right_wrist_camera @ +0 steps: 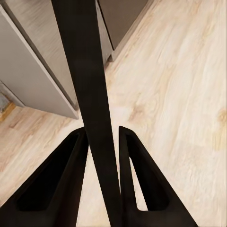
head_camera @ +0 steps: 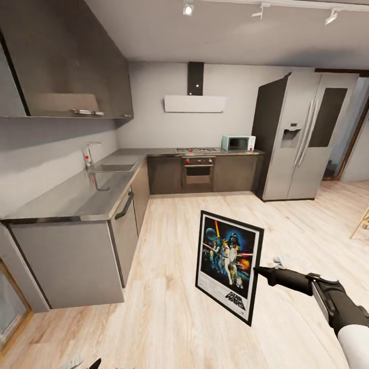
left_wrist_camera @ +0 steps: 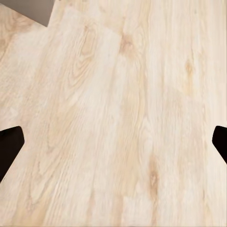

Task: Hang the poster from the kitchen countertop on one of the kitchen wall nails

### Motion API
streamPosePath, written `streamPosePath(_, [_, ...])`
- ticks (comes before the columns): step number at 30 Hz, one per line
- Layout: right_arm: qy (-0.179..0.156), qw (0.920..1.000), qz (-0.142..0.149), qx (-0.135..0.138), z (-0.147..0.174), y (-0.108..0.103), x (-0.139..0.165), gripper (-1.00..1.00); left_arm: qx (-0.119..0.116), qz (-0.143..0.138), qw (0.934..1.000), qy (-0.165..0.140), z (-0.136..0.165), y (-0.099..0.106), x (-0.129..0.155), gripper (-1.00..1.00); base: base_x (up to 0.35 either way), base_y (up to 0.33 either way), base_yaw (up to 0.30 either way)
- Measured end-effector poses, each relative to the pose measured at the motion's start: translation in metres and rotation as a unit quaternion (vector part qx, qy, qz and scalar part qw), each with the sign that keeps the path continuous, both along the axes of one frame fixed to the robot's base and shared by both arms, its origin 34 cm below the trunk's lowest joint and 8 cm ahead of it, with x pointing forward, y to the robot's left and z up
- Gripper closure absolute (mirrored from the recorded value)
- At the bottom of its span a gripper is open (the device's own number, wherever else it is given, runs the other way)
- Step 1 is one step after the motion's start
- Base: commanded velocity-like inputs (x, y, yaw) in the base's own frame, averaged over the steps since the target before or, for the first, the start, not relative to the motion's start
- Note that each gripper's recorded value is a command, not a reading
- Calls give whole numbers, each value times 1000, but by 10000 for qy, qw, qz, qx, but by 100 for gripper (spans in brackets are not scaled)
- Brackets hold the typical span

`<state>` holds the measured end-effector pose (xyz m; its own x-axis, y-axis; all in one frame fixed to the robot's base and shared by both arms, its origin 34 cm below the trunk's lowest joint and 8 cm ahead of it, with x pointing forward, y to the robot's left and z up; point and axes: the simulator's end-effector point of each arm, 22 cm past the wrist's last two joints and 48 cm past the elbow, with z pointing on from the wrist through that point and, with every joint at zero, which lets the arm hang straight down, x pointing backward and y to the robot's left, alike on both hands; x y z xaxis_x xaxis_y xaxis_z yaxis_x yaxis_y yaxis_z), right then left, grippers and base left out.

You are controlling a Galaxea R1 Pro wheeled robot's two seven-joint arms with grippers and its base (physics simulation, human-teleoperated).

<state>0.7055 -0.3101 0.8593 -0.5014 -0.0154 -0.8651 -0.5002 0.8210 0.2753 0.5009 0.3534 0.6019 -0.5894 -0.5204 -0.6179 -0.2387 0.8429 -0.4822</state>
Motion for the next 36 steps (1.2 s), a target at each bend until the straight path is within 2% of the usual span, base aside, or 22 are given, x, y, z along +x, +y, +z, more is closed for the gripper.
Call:
streamPosePath(7, [5, 10000, 2, -3, -1, 3, 0, 100, 9, 12, 10000, 8, 0, 1, 0, -100, 0, -31, 274])
streamPosePath(19, [2, 10000, -2, 5, -1, 3, 1, 100, 11, 12, 10000, 7, 0, 1, 0, -100, 0, -214, 133])
streamPosePath(30, [3, 10000, -4, 6, -1, 3, 1, 100, 7, 11, 10000, 11, 0, 0, 0, -100, 0, -20, 275])
streamPosePath(36, [1, 10000, -5, 8, -1, 3, 1, 100, 7, 12, 10000, 11, 0, 0, 0, -100, 0, -1, 151])
